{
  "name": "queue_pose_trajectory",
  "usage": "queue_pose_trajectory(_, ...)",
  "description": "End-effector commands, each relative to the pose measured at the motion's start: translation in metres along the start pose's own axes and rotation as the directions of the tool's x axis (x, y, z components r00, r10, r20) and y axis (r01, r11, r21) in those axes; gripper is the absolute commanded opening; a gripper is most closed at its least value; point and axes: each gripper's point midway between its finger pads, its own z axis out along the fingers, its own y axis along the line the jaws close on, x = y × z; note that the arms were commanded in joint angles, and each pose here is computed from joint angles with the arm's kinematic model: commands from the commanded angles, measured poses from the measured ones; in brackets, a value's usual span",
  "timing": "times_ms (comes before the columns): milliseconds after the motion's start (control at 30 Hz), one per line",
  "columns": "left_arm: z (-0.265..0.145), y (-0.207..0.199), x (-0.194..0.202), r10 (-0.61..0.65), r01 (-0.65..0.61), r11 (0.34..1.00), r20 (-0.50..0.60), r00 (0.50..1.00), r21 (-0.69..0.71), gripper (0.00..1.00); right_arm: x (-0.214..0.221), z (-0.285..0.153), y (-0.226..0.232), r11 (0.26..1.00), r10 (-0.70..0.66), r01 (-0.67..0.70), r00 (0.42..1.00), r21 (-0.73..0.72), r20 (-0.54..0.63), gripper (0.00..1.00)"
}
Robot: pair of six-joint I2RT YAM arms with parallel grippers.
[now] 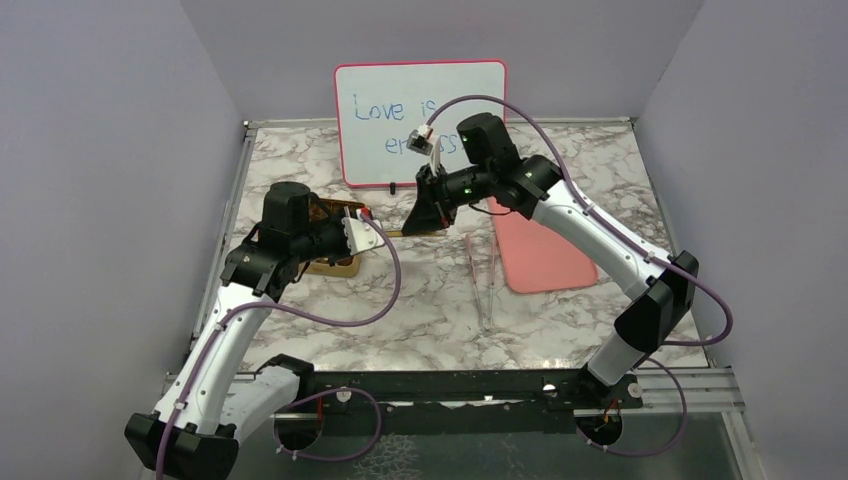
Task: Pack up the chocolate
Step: Pick up the box lid from the center of the board.
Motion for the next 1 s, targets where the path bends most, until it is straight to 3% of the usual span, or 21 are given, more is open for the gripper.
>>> queue_pose_trajectory(0,-0.011,0.027,-0.02,-0.027,0.028,0.994,0.011,1.0,-0.106,0.17,-0.025,0.0,0.01,0.998,-0.058,0.059,0.996,-0.02,0.068,0.15)
queue_pose_trajectory(67,-0.013,0.033,-0.021,-0.099,0.1,0.984,0.016,0.995,-0.147,0.09,-0.036,-0.002,0.007,0.998,-0.07,0.068,0.991,0.017,0.118,0.29)
queue_pose_trajectory(200,-0.015,0.041,-0.025,-0.249,0.255,0.944,0.053,0.967,-0.208,0.01,-0.076,-0.022,-0.008,0.979,-0.109,0.048,0.944,0.199,0.312,0.68)
queue_pose_trajectory(300,-0.017,0.05,-0.027,-0.377,0.389,0.882,0.096,0.921,-0.266,0.0,-0.101,-0.049,-0.012,0.954,-0.126,-0.017,0.884,0.3,0.451,0.83)
queue_pose_trajectory(367,-0.02,0.057,-0.03,-0.443,0.461,0.836,0.129,0.887,-0.297,0.0,-0.113,-0.063,-0.007,0.947,-0.157,-0.02,0.844,0.322,0.513,0.98)
queue_pose_trajectory(533,-0.027,0.077,-0.035,-0.582,0.619,0.689,0.222,0.782,-0.376,0.0,-0.123,-0.088,0.002,0.934,-0.186,-0.048,0.783,0.355,0.594,1.0)
queue_pose_trajectory(600,-0.035,0.091,-0.039,-0.644,0.703,0.575,0.298,0.705,-0.418,0.0,-0.12,-0.089,0.003,0.936,-0.173,-0.065,0.772,0.346,0.611,1.0)
queue_pose_trajectory(667,-0.045,0.108,-0.049,-0.696,0.799,0.423,0.412,0.589,-0.427,0.0,-0.114,-0.088,0.001,0.942,-0.131,-0.102,0.763,0.318,0.633,1.0)
queue_pose_trajectory(733,-0.052,0.123,-0.069,-0.71,0.879,0.31,0.526,0.468,-0.363,0.0,-0.107,-0.084,0.002,0.951,-0.074,-0.142,0.758,0.275,0.648,1.0)
queue_pose_trajectory(867,-0.059,0.141,-0.109,-0.701,0.972,0.183,0.673,0.234,-0.148,0.0,-0.106,-0.083,0.0,0.957,0.08,-0.252,0.706,0.144,0.704,1.0)
queue_pose_trajectory(967,-0.064,0.146,-0.126,-0.688,0.995,0.096,0.723,0.063,0.004,0.0,-0.105,-0.078,-0.004,0.951,0.249,-0.307,0.696,-0.034,0.674,1.0)
